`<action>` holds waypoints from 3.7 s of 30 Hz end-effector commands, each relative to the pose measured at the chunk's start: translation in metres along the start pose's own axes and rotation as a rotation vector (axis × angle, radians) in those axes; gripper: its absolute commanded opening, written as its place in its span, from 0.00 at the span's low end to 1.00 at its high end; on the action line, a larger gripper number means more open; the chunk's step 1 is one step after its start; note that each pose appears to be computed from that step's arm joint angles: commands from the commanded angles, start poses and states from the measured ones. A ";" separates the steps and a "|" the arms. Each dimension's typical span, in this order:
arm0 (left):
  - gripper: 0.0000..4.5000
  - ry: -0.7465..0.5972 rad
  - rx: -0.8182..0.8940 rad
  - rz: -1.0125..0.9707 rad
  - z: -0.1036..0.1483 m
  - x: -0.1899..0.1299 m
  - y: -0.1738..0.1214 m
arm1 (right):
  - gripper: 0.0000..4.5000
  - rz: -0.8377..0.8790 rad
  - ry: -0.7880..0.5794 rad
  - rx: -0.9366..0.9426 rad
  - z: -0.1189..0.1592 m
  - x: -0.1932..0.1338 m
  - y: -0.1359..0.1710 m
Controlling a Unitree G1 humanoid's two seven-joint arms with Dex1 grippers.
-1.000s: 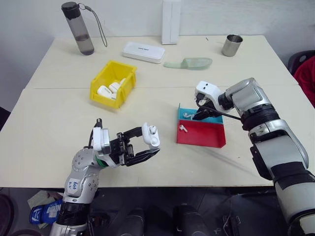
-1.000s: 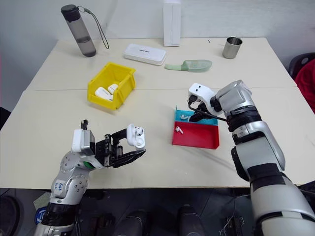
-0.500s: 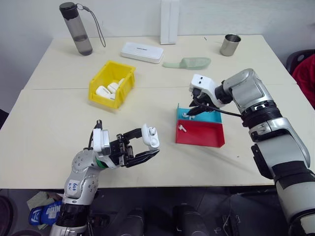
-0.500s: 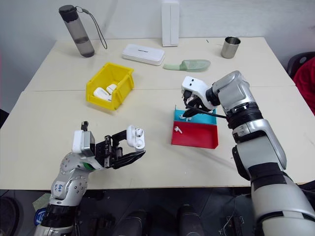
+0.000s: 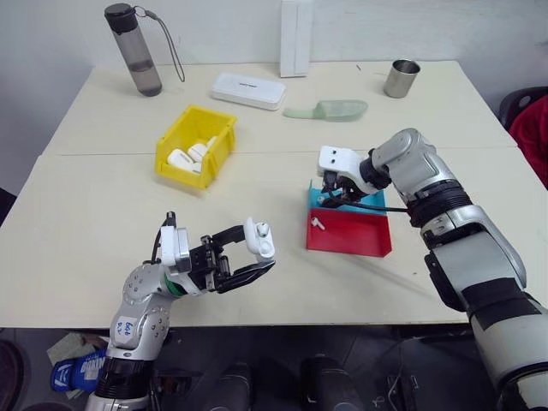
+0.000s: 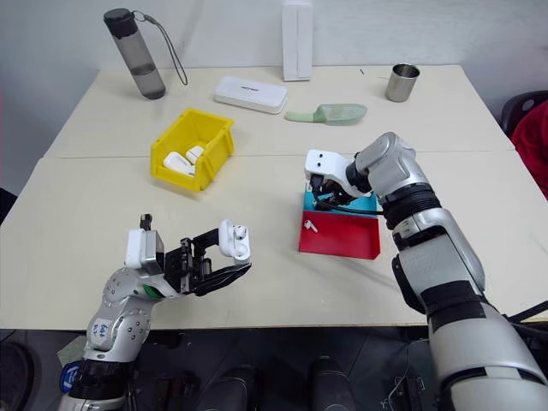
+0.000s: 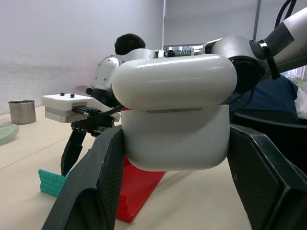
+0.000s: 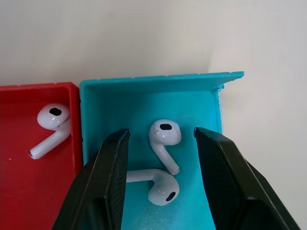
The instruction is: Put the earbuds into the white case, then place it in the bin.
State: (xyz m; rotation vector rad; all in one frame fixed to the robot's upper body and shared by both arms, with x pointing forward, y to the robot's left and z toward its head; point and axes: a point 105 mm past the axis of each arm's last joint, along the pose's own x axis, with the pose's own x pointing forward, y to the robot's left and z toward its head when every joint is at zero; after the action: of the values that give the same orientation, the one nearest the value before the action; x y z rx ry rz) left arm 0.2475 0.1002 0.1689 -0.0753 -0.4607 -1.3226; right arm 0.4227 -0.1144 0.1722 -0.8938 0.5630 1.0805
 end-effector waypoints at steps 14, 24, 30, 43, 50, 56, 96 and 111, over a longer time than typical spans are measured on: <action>0.61 -0.010 0.056 -0.010 0.013 0.000 -0.003 | 0.48 0.005 0.059 -0.083 0.003 0.000 -0.005; 0.61 -0.008 0.056 -0.003 0.014 0.000 -0.003 | 0.48 0.024 0.079 -0.253 0.006 -0.002 -0.004; 0.61 -0.010 0.058 -0.002 0.014 0.000 -0.002 | 0.48 0.025 0.090 -0.338 0.009 0.001 -0.003; 0.61 -0.010 0.061 0.003 0.015 -0.001 -0.002 | 0.13 0.049 0.105 -0.330 0.006 0.004 0.000; 0.61 -0.008 0.059 0.000 0.015 -0.001 -0.002 | 0.13 0.052 0.092 -0.310 0.005 0.004 0.000; 0.61 -0.013 0.062 0.003 0.016 0.000 -0.001 | 0.13 0.020 -0.053 -0.237 0.023 -0.016 -0.008; 0.61 -0.097 0.038 -0.032 0.024 0.026 0.024 | 0.13 0.388 -1.263 0.421 0.113 -0.093 0.140; 0.61 -0.122 0.038 -0.015 0.026 0.031 0.025 | 0.13 0.390 -1.226 0.422 0.107 -0.087 0.143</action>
State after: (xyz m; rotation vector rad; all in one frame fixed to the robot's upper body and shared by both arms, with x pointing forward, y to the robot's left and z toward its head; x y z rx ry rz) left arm 0.2732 0.0875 0.1971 -0.1374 -0.5346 -1.3169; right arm 0.2601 -0.0420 0.2422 0.3434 -0.0626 1.5215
